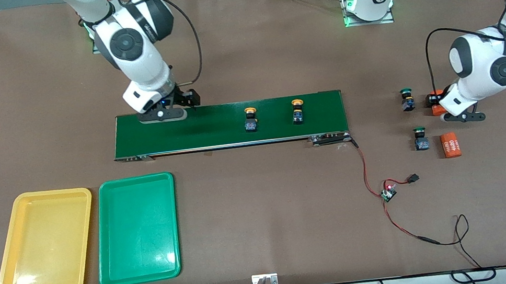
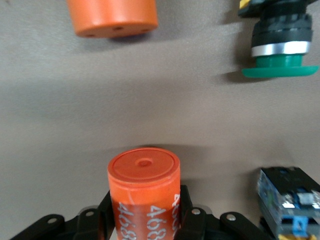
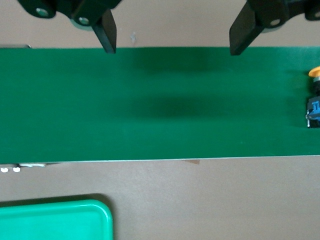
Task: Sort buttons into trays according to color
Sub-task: 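Place the cylinder on the belt while the right gripper grasps a button, then carry the button to the yellow tray while the left gripper grasps a cylinder, then lower the button into the yellow tray and open the right gripper, then place the cylinder on the belt while the right gripper returns to the belt, then grasp the second button with the right gripper while the left gripper withdraws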
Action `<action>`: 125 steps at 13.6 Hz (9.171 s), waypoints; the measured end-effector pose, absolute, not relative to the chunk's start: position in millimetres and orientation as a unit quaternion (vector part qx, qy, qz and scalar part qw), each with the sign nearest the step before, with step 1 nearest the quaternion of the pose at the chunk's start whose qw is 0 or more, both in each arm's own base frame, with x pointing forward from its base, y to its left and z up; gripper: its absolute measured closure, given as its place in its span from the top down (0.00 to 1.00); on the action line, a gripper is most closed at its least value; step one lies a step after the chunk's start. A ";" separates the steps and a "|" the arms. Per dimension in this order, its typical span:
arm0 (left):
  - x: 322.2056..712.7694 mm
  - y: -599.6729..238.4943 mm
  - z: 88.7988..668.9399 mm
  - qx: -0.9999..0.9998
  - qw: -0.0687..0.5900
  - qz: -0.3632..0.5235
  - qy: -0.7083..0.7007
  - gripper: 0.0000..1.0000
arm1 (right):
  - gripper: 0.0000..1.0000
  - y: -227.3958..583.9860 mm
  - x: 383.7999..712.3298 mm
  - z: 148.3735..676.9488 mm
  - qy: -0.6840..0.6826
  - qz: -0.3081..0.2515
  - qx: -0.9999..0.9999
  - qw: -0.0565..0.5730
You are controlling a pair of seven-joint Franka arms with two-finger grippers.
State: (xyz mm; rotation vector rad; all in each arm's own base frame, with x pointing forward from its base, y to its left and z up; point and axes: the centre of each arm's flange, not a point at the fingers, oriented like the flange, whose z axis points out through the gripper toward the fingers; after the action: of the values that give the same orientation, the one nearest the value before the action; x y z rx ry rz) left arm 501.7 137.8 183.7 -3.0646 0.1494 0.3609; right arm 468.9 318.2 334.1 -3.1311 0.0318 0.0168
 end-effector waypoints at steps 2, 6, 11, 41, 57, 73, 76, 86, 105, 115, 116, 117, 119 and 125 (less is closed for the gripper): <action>523.6 136.0 215.8 -0.987 0.020 0.150 0.050 0.50 | 1.00 319.5 476.2 324.8 0.010 0.008 -1.000 0.002; 572.3 85.0 291.5 -0.979 0.009 0.181 0.093 0.50 | 1.00 317.4 480.7 325.4 0.014 0.006 -1.000 0.002; 582.4 -51.1 321.8 -0.951 -0.021 0.198 0.238 0.50 | 1.00 315.0 482.7 325.8 0.016 0.006 -1.000 0.002; 533.6 -303.5 250.8 -0.684 -0.092 0.075 0.720 1.00 | 1.00 354.0 477.0 287.8 0.010 -0.019 -1.000 0.011; 644.2 -80.1 351.9 -0.869 -0.006 0.054 0.492 1.00 | 0.61 363.3 493.9 248.1 0.007 -0.017 -1.000 0.020; 639.2 156.6 233.8 -0.997 0.016 -0.009 0.078 1.00 | 0.41 85.5 647.3 374.7 -0.093 0.043 -0.995 -0.003; 625.3 154.8 213.7 -1.000 0.002 0.009 0.013 1.00 | 0.41 7.0 662.0 351.0 -0.105 0.050 -0.993 -0.013; 621.5 153.2 191.0 -0.998 -0.016 0.018 -0.056 0.50 | 0.41 -158.1 697.1 230.9 -0.163 -0.063 -0.982 -0.066; 599.2 -141.9 335.4 -0.911 -0.157 0.172 0.339 0.50 | 1.00 -21.4 671.3 312.0 -0.039 0.034 -0.999 0.017; 533.6 -287.6 280.3 -0.753 -0.097 0.099 0.643 0.50 | 1.00 217.1 581.9 361.9 0.007 0.037 -0.999 0.020; 529.1 -291.3 272.8 -0.740 -0.100 0.093 0.659 0.50 | 1.00 232.2 574.0 356.9 0.004 0.030 -0.999 0.023; 525.4 -295.2 268.0 -0.731 -0.101 0.088 0.669 0.50 | 1.00 243.1 564.3 346.2 0.009 0.021 -0.999 0.026; 523.0 -299.3 264.3 -0.724 -0.096 0.081 0.678 0.50 | 1.00 253.1 542.2 318.0 0.017 0.006 -0.999 0.031; 536.3 -291.5 274.7 -0.732 -0.090 0.065 0.673 0.94 | 1.00 282.7 509.5 302.0 0.061 -0.011 -0.998 0.004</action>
State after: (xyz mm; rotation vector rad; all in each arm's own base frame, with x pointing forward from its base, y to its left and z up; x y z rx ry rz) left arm 536.3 -291.5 274.7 -2.4409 2.2443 0.2153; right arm 509.5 282.7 302.0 -3.1267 0.1918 -0.0349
